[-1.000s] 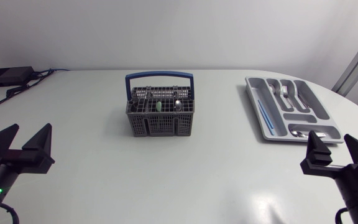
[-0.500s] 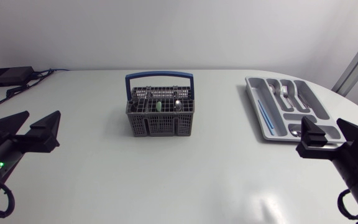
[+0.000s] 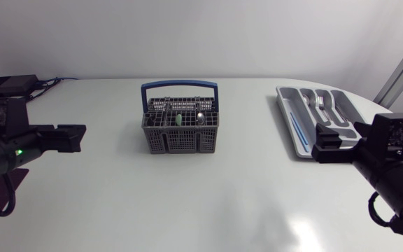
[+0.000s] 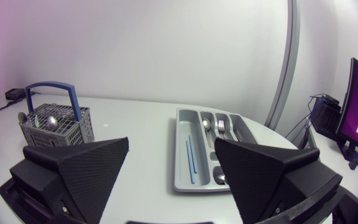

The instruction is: Unload the cutlery basket into the drawer organizer.

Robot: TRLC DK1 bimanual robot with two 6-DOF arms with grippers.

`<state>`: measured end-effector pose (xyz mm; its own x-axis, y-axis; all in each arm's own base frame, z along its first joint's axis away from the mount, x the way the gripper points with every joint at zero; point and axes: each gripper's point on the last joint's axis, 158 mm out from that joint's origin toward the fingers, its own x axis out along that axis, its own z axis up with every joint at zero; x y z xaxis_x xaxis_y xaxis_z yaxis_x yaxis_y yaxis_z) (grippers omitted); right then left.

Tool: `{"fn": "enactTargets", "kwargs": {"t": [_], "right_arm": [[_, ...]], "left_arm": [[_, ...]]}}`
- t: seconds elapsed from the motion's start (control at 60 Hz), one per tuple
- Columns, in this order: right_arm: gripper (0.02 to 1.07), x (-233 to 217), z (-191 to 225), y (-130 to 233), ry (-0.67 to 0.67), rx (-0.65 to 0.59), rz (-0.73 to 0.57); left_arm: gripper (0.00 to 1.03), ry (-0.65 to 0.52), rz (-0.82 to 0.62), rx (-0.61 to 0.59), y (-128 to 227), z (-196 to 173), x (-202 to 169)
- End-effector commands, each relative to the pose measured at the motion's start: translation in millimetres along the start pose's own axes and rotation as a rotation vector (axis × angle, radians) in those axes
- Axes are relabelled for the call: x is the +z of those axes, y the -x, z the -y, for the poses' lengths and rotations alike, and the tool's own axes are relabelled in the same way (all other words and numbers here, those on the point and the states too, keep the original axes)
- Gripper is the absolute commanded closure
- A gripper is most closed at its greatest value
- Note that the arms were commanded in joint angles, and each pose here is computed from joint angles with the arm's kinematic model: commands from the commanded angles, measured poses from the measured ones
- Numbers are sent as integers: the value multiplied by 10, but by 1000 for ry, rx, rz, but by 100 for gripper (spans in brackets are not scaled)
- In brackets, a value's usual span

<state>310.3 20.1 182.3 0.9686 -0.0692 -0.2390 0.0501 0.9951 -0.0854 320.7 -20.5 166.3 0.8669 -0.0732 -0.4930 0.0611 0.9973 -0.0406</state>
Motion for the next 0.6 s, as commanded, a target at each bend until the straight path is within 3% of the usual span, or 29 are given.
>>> {"fn": "enactTargets", "kwargs": {"t": [0.0,0.317,0.583], "right_arm": [[7,26,-71,-30,6,6,-26],[7,-84,-249,-138,76,29,-158],[7,-245,-472,-216,152,77,-277]], "left_arm": [[7,-15,-26,-12,-43,76,111],[5,-209,-140,-74,-201,296,22],[5,-278,-174,-131,-347,519,-18]]}}
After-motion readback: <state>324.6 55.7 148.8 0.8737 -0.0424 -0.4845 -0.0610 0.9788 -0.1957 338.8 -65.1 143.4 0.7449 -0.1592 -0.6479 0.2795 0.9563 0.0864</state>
